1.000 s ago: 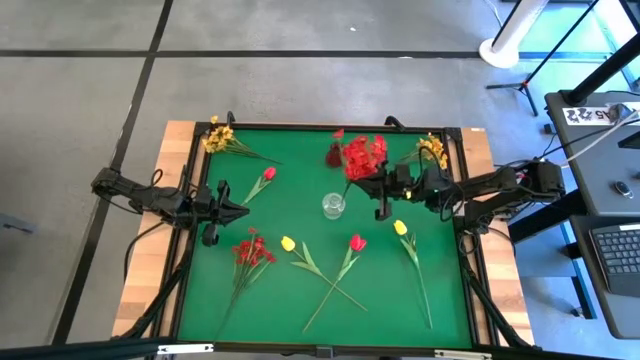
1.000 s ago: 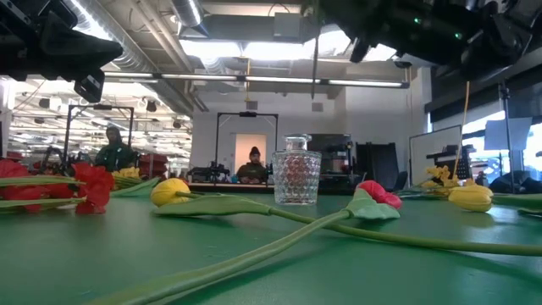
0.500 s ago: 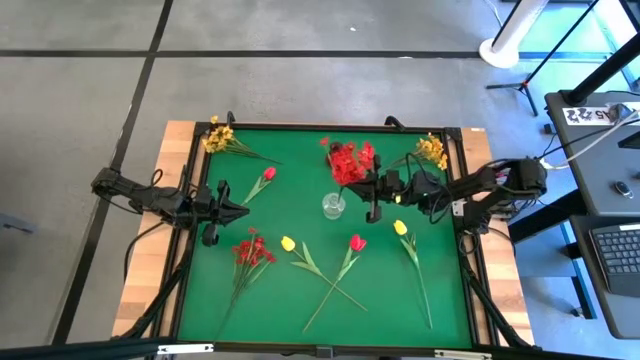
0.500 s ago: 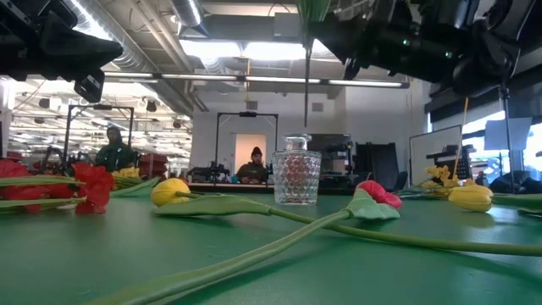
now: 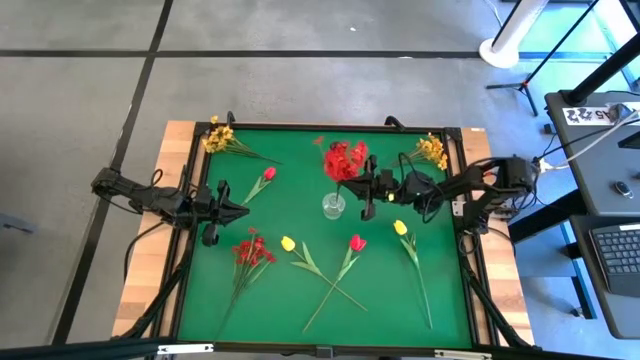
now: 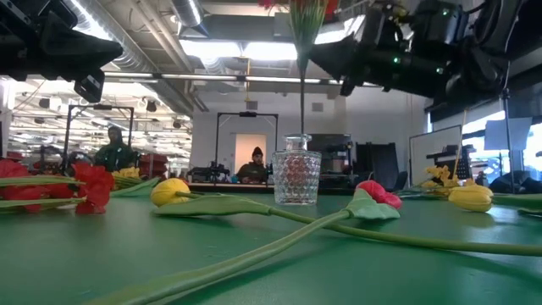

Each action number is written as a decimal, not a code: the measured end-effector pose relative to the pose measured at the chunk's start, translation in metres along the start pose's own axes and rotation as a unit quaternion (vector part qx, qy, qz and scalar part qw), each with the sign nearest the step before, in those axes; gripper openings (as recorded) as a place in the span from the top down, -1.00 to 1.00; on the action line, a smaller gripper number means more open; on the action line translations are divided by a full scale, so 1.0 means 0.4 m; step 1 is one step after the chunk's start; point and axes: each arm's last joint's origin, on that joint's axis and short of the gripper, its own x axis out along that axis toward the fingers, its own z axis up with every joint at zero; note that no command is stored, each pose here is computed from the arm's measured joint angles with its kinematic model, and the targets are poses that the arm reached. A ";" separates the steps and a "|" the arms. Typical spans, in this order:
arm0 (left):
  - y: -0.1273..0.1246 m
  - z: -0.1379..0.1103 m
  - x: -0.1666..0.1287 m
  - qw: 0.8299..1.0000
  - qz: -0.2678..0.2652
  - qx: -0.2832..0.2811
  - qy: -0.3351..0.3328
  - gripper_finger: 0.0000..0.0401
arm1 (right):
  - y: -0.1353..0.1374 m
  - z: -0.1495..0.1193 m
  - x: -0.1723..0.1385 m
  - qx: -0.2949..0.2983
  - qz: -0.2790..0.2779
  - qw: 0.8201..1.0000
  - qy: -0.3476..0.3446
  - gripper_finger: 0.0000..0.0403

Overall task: Sort flowers into vase by color
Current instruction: Put the top red flowers into the transparent vase, then put the bottom red flower into the transparent vase

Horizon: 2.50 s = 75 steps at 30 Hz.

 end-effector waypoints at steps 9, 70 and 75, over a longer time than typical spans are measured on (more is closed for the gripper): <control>0.000 0.000 0.000 1.000 0.000 0.000 0.000 0.93 | -0.007 -0.032 0.000 0.030 -0.007 0.999 0.023 0.93; 0.000 0.000 0.000 1.000 0.000 0.007 -0.001 0.93 | 0.286 0.082 -0.160 0.283 0.067 0.864 0.411 -0.27; 0.000 0.000 0.000 1.000 0.000 0.006 0.000 0.93 | 0.344 0.118 -0.150 0.261 0.063 0.873 0.407 -0.27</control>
